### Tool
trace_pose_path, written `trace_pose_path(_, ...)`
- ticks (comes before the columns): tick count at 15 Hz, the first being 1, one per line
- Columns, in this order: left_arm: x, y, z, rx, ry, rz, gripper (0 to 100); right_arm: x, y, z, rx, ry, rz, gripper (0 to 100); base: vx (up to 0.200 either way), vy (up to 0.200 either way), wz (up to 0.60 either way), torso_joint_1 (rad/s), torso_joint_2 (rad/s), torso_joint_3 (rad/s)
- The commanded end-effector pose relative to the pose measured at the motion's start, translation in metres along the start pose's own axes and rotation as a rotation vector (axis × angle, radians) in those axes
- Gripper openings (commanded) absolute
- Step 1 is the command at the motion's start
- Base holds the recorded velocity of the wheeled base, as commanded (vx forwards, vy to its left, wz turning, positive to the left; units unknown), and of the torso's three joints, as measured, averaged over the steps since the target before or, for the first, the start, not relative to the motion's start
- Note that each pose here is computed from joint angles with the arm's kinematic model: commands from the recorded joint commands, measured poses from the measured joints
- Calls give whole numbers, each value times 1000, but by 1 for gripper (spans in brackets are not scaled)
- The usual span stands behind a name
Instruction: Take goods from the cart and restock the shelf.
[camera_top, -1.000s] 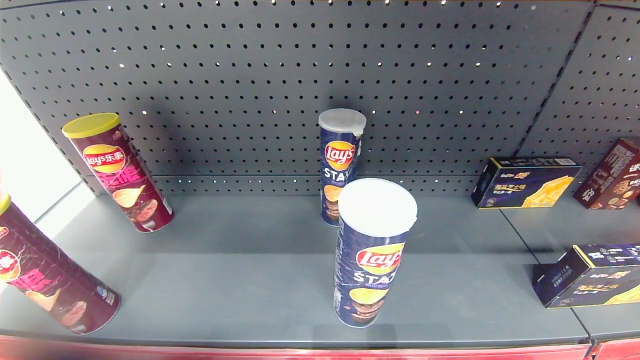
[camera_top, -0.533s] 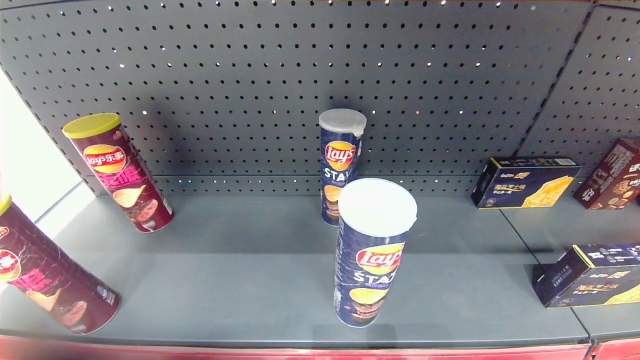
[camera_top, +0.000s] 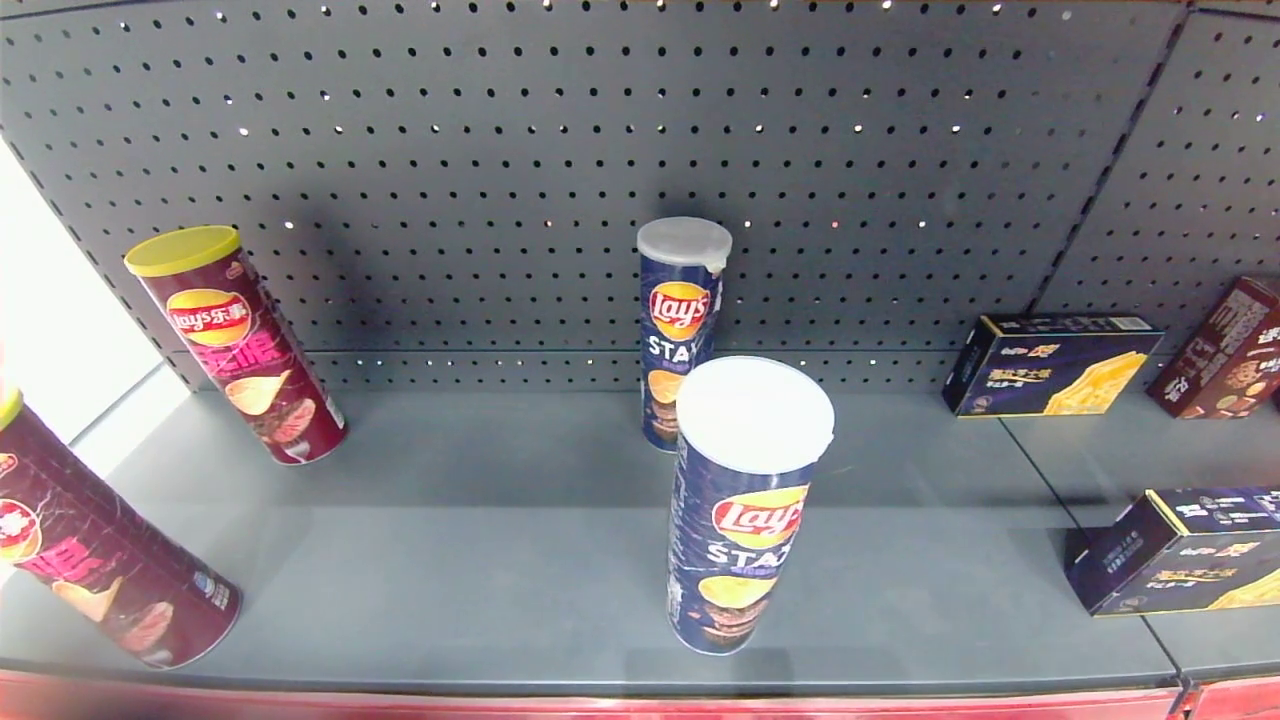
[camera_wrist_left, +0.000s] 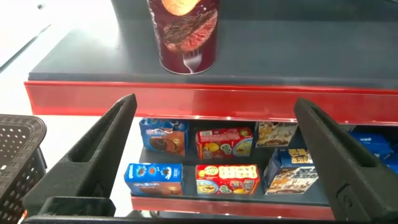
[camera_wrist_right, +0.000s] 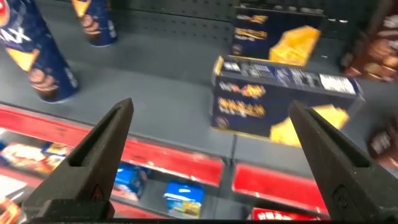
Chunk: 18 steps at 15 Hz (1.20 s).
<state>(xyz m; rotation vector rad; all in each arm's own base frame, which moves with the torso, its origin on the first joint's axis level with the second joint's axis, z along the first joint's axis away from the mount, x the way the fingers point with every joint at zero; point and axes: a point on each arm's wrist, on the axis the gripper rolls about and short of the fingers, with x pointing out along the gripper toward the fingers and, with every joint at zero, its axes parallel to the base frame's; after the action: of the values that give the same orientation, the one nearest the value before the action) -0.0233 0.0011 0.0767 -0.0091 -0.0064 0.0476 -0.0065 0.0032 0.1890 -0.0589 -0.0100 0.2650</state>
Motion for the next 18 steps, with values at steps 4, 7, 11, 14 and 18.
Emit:
trace_pose_path(4,0,0,0,0,3,1,100,92,-4,46,-22,117,178,100,0,0,0,0,0,0)
trace_pose_path(7,0,0,0,0,3,1,100,123,5,52,-65,176,271,100,0,0,0,0,0,0)
trace_pose_path(11,0,0,0,-2,3,0,100,153,21,47,-75,252,359,100,0,0,0,0,0,0)
trace_pose_path(14,0,0,0,0,3,-2,100,168,35,46,-86,275,427,100,0,0,0,0,0,0)
trace_pose_path(18,0,0,0,0,3,-2,100,183,55,39,-121,320,513,100,0,0,0,0,0,0)
